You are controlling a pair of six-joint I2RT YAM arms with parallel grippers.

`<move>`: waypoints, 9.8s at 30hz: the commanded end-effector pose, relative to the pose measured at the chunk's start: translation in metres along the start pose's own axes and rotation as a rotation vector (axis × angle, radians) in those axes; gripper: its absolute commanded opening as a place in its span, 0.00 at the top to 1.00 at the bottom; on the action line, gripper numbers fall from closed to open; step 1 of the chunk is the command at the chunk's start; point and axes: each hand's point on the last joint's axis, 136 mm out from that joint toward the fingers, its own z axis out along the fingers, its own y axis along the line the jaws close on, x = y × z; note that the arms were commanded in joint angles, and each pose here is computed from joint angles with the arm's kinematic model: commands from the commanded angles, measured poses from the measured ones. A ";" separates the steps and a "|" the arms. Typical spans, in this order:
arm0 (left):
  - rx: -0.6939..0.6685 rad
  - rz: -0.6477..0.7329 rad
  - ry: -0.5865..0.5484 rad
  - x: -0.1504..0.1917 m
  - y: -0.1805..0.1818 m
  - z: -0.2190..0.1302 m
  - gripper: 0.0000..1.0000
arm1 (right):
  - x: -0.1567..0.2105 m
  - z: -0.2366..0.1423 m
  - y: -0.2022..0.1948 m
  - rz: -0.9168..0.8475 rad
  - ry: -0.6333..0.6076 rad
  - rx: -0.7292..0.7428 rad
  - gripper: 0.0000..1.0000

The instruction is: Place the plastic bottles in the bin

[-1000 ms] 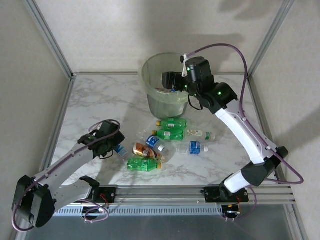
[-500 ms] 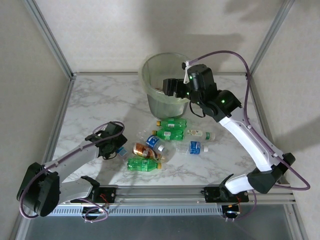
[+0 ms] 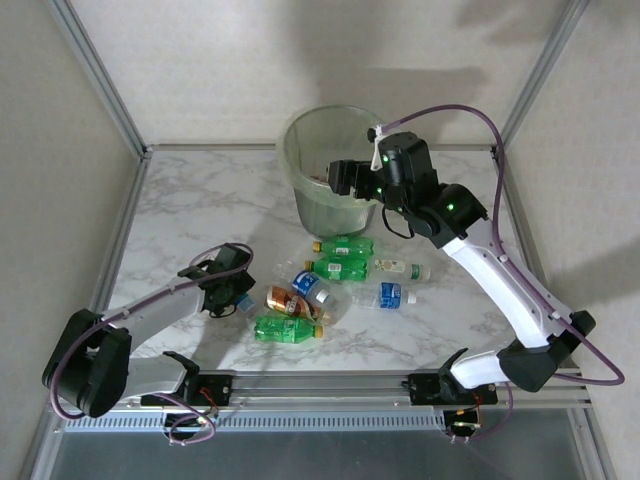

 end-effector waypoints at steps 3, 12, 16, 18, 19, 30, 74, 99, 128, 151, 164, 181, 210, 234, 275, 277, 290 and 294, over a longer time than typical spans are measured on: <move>-0.019 -0.015 -0.029 -0.001 0.006 0.004 0.30 | -0.002 -0.011 -0.001 0.017 -0.018 0.003 0.12; 0.004 -0.005 -0.045 -0.007 0.001 -0.006 0.35 | -0.002 -0.013 0.000 0.031 -0.019 -0.007 0.12; 0.044 0.012 -0.065 -0.015 -0.012 -0.018 0.38 | -0.003 -0.014 0.003 0.036 -0.020 -0.019 0.12; 0.058 0.022 -0.073 -0.020 -0.019 -0.024 0.41 | -0.003 -0.015 0.004 0.038 -0.020 -0.027 0.12; 0.063 0.027 -0.077 -0.022 -0.022 -0.026 0.41 | -0.003 -0.015 0.005 0.040 -0.019 -0.031 0.12; 0.370 0.054 -0.163 -0.072 -0.117 -0.124 0.42 | 0.006 -0.015 0.040 0.004 0.050 -0.224 0.10; 1.148 0.399 -0.019 -0.042 -0.288 -0.319 0.40 | 0.043 0.003 0.111 -0.064 0.263 -0.540 0.14; 1.139 0.339 -0.136 -0.068 -0.289 -0.334 0.01 | 0.037 0.003 0.104 -0.070 0.232 -0.496 0.43; 0.957 0.200 -0.363 -0.121 -0.232 -0.329 0.03 | -0.064 -0.014 0.056 0.055 -0.090 -0.248 0.46; 0.769 0.171 -0.293 -0.100 -0.175 -0.255 0.09 | -0.065 0.110 0.003 0.187 -0.069 -0.104 0.46; 0.759 0.194 -0.238 -0.088 -0.173 -0.233 0.09 | -0.052 0.164 -0.011 0.243 0.002 -0.049 0.16; 0.720 0.244 -0.155 -0.064 -0.157 -0.197 0.10 | -0.056 0.070 0.008 0.217 -0.075 -0.036 0.14; 0.556 0.042 -0.047 -0.032 -0.152 -0.141 0.22 | 0.144 -0.040 -0.091 0.213 0.218 0.242 0.09; 0.534 0.903 0.153 0.114 -0.107 -0.158 0.23 | 0.170 -0.021 -0.129 0.460 0.244 0.321 0.08; 0.190 1.303 0.359 0.195 -0.035 -0.051 0.05 | 0.172 -0.025 -0.143 0.496 0.224 0.381 0.07; 0.172 1.299 0.344 0.196 -0.035 -0.045 0.07 | 0.173 -0.025 -0.143 0.493 0.228 0.379 0.07; 0.102 1.322 0.270 0.188 -0.040 -0.033 0.29 | 0.160 -0.030 -0.148 0.475 0.206 0.387 0.08; 0.113 1.332 0.255 0.187 -0.050 -0.039 0.36 | 0.156 -0.030 -0.148 0.475 0.198 0.385 0.08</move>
